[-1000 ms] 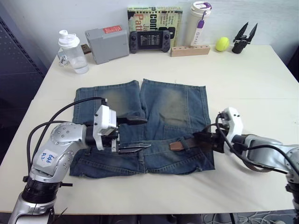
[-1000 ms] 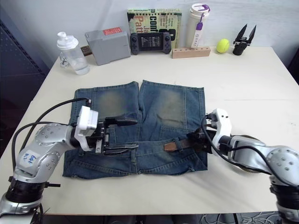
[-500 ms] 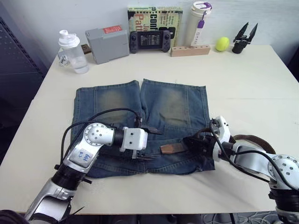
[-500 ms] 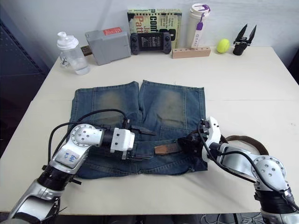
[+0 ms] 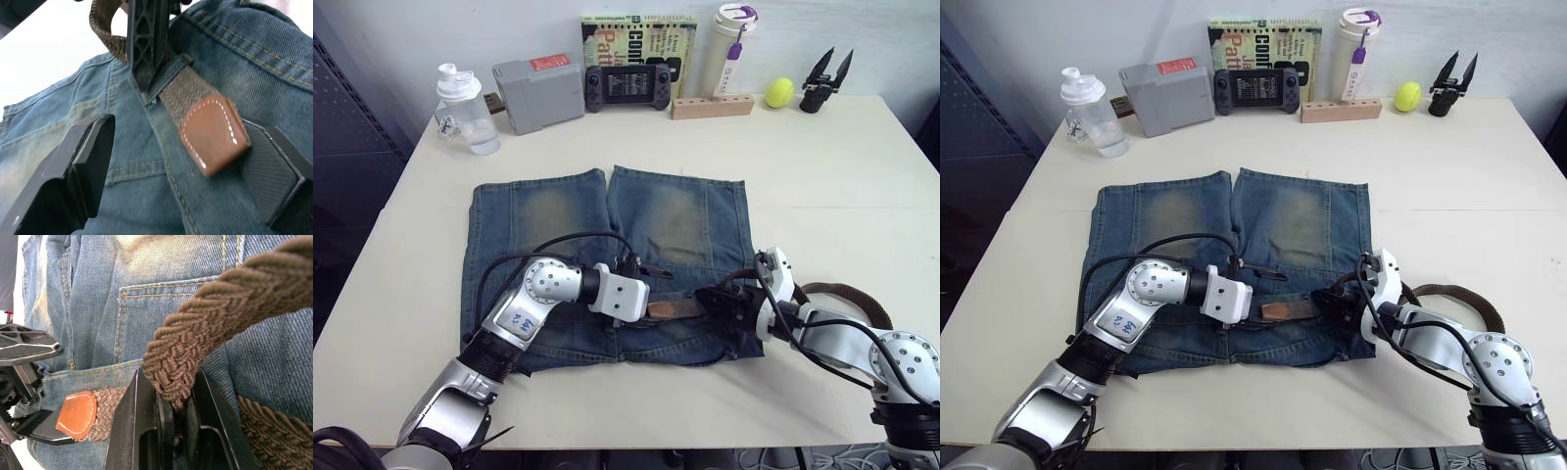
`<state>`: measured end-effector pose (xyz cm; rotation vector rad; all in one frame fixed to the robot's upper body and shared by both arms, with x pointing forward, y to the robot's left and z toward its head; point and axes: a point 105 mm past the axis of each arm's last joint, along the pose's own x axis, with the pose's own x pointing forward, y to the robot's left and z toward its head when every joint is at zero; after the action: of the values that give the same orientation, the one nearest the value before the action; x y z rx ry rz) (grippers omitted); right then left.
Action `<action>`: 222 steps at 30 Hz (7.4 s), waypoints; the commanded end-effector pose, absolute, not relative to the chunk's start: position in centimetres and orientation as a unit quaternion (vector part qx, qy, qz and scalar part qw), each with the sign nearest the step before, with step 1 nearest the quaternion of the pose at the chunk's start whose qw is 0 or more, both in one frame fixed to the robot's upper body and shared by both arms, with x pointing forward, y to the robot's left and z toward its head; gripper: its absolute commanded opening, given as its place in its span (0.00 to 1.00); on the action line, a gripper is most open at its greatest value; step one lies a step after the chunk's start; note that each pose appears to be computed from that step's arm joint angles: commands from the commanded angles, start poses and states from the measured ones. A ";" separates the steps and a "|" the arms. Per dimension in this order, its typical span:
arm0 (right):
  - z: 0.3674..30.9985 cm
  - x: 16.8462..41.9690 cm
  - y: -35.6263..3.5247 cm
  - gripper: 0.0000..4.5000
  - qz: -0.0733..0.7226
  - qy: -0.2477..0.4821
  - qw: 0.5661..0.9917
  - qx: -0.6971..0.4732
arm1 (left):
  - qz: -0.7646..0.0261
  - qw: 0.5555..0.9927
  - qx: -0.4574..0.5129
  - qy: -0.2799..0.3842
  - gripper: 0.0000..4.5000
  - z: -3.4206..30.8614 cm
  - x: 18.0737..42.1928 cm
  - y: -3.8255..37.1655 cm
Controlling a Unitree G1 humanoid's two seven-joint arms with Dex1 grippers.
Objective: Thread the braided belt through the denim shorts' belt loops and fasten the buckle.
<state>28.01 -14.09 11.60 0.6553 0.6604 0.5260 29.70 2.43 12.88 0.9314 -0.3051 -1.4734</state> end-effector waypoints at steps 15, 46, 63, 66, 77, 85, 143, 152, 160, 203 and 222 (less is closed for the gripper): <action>12.2 27.9 -14.2 0.00 0.250 0.300 0.864 0.316 | -0.651 0.601 0.440 -0.145 0.15 13.0 29.4 1.9; 14.6 19.7 -16.1 0.99 0.463 0.214 0.841 -0.181 | -0.644 0.587 0.458 -0.175 0.14 14.4 29.2 0.9; 8.1 22.1 -17.7 0.49 0.410 0.151 0.775 -0.458 | -0.637 0.593 0.457 -0.184 0.14 15.4 29.3 0.5; 7.9 22.9 -18.4 0.16 0.387 0.158 0.783 -0.461 | -0.633 0.589 0.466 -0.188 0.14 15.5 29.3 0.4; 8.3 26.6 -26.2 0.00 0.232 0.218 0.807 -0.497 | -0.589 0.564 0.526 -0.242 0.14 16.7 29.6 -0.2; 8.5 27.0 -29.4 0.00 0.168 0.263 0.811 -0.494 | -0.546 0.564 0.547 -0.293 0.14 18.0 29.9 -0.2; 13.9 26.7 -18.2 0.93 0.279 0.252 0.819 0.433 | -0.516 0.836 0.141 -0.125 1.00 20.0 29.0 4.0; 13.1 29.0 -20.2 0.93 0.108 0.213 0.801 0.549 | -0.517 0.834 0.142 -0.128 1.00 20.3 29.0 4.0; 13.5 29.4 -21.0 0.93 0.065 0.189 0.795 0.573 | -0.521 0.832 0.142 -0.129 1.00 20.3 28.9 3.8; 14.0 30.3 -18.5 0.99 0.040 0.138 0.715 0.685 | -0.520 0.832 0.149 -0.122 1.00 20.0 29.2 4.3; 11.3 32.5 -18.9 0.88 -0.018 0.080 0.737 0.670 | -0.523 0.830 0.148 -0.124 1.00 19.9 29.1 4.0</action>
<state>32.60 -18.49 13.63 1.4778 0.1331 0.0512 29.66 4.35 18.74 0.3049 -0.2024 -1.0962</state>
